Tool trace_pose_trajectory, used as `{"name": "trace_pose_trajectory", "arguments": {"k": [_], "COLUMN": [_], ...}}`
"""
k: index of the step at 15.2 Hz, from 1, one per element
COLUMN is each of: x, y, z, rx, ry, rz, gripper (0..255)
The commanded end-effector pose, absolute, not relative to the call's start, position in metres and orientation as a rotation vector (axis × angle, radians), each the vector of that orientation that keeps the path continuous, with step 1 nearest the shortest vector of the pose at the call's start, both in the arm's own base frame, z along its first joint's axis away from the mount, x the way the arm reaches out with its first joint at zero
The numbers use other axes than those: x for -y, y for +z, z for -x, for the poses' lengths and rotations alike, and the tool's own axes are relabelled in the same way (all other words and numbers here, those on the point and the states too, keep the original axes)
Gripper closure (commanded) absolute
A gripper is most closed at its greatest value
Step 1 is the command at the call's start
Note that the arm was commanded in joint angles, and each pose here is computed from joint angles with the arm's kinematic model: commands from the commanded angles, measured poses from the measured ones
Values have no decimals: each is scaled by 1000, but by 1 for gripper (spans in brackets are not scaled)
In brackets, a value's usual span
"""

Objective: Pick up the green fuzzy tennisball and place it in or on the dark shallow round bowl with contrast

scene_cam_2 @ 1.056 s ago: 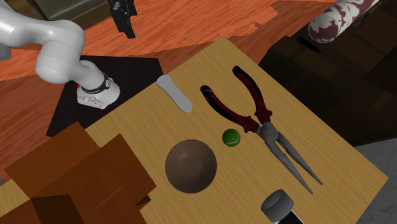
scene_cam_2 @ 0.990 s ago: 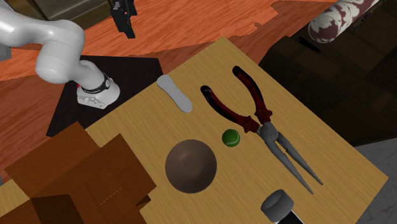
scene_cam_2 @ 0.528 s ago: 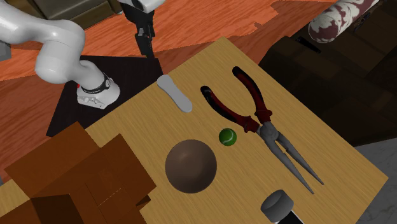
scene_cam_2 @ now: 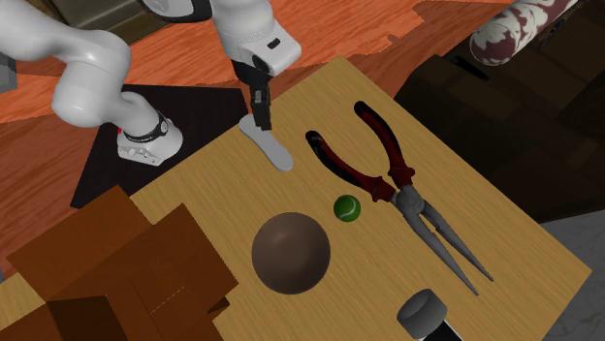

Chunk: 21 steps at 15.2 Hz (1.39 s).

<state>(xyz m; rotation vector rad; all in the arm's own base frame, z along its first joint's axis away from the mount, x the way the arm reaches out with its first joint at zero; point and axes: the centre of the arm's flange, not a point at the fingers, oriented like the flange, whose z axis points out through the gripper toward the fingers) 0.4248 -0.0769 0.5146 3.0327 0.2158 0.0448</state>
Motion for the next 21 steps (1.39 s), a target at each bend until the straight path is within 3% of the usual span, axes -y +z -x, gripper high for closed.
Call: {"name": "trace_pose_trajectory", "arguments": {"k": [1,21], "x": [90,218], "y": [502,380], "z": [-439,-612], "rx": [-220,-255], "ry": [54,117], "rz": [-3019,-2888], "gripper": [0,0]}}
